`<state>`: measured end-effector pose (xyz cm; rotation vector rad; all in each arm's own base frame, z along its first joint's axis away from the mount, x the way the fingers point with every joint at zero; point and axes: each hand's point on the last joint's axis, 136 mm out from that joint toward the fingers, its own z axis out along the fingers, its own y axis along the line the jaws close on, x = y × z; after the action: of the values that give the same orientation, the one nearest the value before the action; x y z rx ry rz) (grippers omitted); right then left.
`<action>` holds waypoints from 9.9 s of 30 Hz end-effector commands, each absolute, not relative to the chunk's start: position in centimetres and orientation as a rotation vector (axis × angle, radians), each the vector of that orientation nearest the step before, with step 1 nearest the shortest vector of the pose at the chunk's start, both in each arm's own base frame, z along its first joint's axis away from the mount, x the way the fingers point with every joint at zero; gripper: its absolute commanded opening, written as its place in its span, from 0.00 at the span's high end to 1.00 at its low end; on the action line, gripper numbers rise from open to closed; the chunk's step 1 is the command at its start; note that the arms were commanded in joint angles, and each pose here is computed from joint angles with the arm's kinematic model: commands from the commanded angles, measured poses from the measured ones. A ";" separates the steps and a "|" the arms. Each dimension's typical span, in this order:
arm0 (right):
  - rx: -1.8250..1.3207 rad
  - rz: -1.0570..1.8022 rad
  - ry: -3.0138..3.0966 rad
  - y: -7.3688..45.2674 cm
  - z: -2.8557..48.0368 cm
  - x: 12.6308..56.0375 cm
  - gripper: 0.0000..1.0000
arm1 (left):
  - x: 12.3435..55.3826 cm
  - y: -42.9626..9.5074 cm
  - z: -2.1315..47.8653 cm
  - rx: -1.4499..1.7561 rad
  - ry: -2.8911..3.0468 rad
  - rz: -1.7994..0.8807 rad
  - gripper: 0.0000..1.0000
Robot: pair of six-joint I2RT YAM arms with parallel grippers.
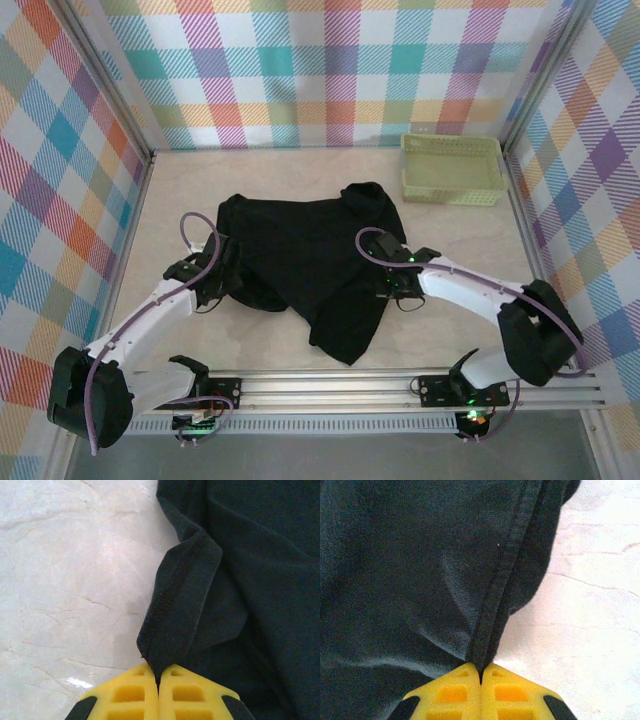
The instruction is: Fold the inside-out t-shirt
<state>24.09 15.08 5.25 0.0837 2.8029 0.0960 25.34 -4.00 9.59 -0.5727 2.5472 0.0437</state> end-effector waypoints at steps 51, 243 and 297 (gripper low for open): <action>0.162 0.238 2.620 10.3 13.9 39.8 0.40 | 37.9 5.7 9.8 -1.030 2.497 0.232 1.00; 0.305 0.240 1.545 -0.3 59.0 21.1 1.00 | 31.5 1.2 44.8 -0.627 1.668 -0.911 1.00; 0.478 0.907 2.272 8.2 24.1 30.1 1.00 | 31.7 -2.0 17.9 -0.765 2.163 -0.665 1.00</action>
<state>33.05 7.46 25.41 0.4373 2.2591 0.8281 33.38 -3.23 18.04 -0.7414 2.2191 -0.7652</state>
